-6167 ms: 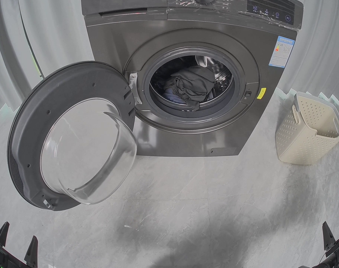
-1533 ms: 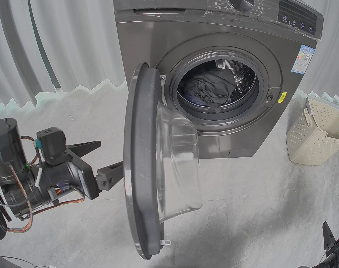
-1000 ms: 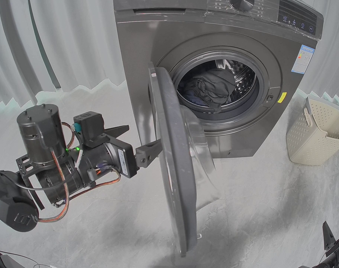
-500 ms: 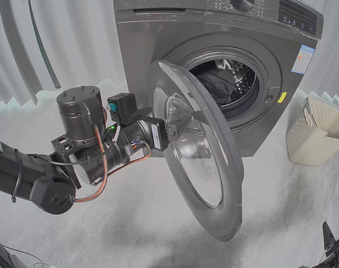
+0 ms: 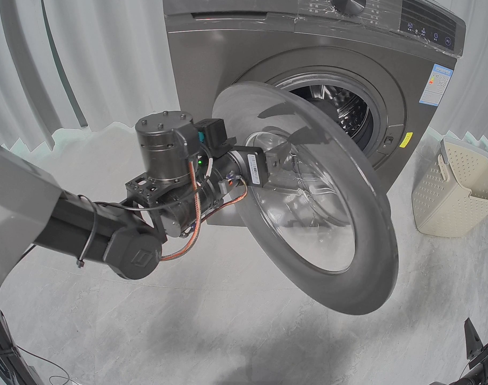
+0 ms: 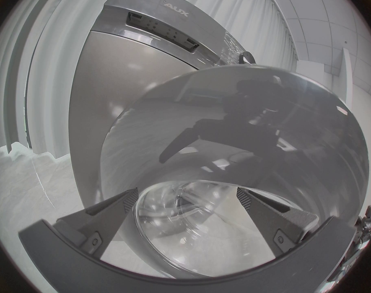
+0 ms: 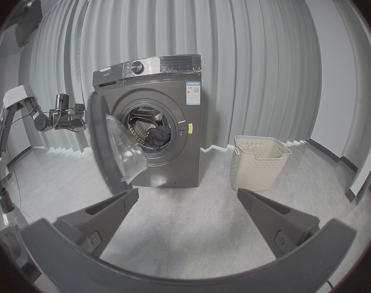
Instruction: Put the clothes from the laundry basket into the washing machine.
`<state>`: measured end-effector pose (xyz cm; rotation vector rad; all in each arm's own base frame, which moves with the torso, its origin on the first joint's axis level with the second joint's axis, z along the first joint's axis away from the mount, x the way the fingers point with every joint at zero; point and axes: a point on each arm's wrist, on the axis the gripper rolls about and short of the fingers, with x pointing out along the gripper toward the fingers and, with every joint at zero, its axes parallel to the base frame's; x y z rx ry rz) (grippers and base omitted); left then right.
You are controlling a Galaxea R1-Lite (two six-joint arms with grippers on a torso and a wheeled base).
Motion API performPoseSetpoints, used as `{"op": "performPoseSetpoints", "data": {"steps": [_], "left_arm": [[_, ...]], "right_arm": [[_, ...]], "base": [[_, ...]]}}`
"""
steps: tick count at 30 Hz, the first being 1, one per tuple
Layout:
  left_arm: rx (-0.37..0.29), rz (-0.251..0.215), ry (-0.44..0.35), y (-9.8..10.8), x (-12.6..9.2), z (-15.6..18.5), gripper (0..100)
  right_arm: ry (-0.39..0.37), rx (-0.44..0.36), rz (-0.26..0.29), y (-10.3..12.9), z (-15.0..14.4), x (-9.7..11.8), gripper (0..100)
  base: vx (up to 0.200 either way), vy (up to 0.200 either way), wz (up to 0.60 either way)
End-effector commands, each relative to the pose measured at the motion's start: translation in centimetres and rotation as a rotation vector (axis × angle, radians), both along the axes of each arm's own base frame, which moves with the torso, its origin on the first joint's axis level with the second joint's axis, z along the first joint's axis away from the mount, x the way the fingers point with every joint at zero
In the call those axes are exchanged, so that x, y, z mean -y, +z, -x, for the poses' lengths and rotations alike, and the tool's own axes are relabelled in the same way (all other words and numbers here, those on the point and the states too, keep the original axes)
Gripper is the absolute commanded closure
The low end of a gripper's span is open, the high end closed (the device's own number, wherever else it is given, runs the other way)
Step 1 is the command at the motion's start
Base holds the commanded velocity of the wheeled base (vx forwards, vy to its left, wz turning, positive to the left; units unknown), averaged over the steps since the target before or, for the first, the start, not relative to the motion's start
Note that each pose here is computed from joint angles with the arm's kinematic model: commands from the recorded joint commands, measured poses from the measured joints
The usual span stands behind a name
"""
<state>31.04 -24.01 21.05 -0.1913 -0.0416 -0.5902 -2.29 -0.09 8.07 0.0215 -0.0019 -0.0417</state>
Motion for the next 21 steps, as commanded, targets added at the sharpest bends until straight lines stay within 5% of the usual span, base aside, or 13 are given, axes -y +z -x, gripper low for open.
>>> {"op": "performPoseSetpoints", "data": {"steps": [1, 14, 21], "left_arm": [[0.013, 0.038, 0.035, -0.5, 0.9, -2.0, 0], [0.039, 0.072, 0.097, -0.5, 0.7, -4.0, 0], [-0.021, 0.033, 0.072, -0.6, -1.3, -0.1, 0]], "right_arm": [[0.000, -0.001, 0.000, -0.5, 0.0, 0.0, 0], [0.002, -0.001, 0.000, -0.5, 0.0, 0.0, 0], [0.000, -0.001, -0.002, -0.5, 0.0, 0.0, 0]], "base": [[0.000, 0.000, 0.00], [0.000, 0.000, 0.00], [0.000, 0.000, 0.00]]}}
